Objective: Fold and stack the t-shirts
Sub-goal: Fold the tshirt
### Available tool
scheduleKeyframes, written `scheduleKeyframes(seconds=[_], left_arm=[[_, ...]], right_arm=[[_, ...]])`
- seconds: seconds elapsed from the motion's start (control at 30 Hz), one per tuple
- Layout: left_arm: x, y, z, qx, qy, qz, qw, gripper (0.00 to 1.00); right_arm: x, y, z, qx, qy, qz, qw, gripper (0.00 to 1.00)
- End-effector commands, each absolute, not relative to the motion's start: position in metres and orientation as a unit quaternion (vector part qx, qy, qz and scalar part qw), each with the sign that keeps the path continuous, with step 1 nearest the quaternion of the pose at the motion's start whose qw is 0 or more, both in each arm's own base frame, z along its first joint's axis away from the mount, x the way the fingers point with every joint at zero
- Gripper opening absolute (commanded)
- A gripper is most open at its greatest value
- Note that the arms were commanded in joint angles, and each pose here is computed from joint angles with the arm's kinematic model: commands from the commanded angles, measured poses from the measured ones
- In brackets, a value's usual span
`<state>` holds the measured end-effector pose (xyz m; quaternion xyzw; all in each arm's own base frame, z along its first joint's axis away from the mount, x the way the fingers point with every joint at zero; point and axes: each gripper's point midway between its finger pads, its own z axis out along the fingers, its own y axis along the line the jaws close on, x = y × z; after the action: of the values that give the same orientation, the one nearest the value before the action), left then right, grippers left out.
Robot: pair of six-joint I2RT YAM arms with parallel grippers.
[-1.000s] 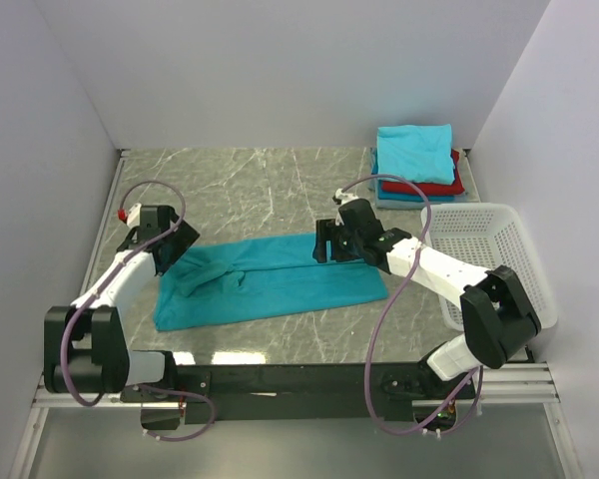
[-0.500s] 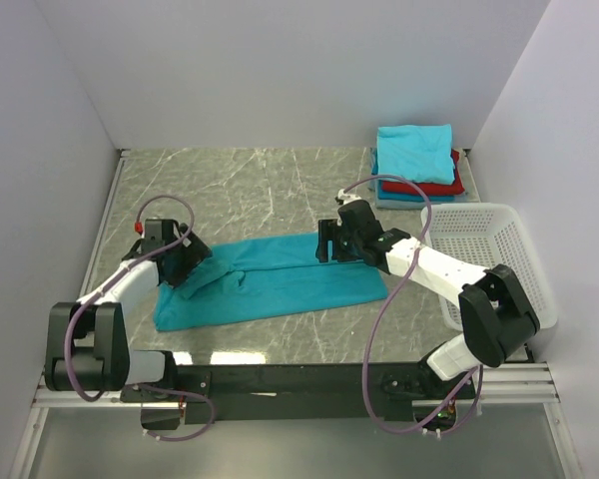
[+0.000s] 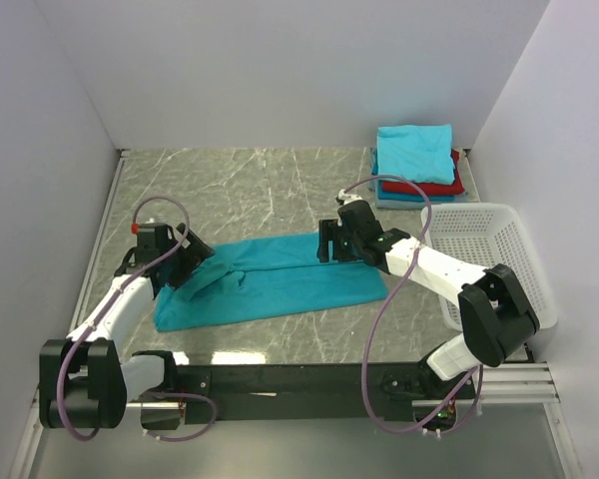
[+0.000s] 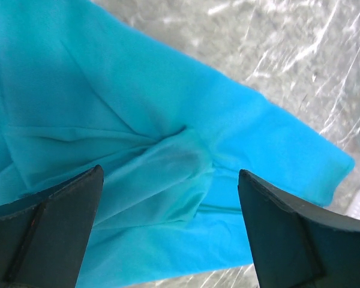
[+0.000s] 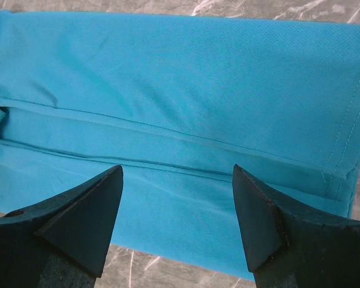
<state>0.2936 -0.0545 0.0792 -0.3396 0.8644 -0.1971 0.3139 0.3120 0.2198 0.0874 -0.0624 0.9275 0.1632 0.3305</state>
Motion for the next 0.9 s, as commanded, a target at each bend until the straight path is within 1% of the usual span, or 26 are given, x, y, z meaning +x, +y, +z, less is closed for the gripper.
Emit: scheduleKeyframes(seconds=[0.0, 0.1, 0.3, 0.57, 0.7, 0.83, 0.87], left_arm=[[0.284, -0.07, 0.069, -0.329, 0.869, -0.231, 0.289, 1.0], [0.28, -0.069, 0.06, -0.333, 0.874, -0.222, 0.277, 0.99], [0.28, -0.061, 0.065, -0.339, 0.87, -0.204, 0.295, 0.99], [0.26, -0.075, 0.052, -0.328, 0.879, -0.22, 0.266, 0.99], [0.246, -0.075, 0.044, -0.334, 0.887, -0.203, 0.247, 0.99], [0.24, -0.079, 0.049, -0.336, 0.885, -0.207, 0.246, 0.99], [0.243, -0.079, 0.059, -0.333, 0.881, -0.214, 0.26, 0.99]], right_arm=[[0.313, 0.218, 0.087, -0.058, 0.927, 0.156, 0.337, 0.8], [0.312, 0.218, 0.088, -0.06, 0.926, 0.157, 0.337, 0.8], [0.311, 0.217, 0.09, -0.059, 0.925, 0.159, 0.339, 0.8], [0.311, 0.216, 0.092, -0.057, 0.925, 0.157, 0.342, 0.8], [0.31, 0.215, 0.093, -0.059, 0.924, 0.158, 0.343, 0.8], [0.308, 0.221, 0.098, -0.071, 0.918, 0.175, 0.348, 0.8], [0.306, 0.226, 0.101, -0.082, 0.916, 0.19, 0.345, 0.8]])
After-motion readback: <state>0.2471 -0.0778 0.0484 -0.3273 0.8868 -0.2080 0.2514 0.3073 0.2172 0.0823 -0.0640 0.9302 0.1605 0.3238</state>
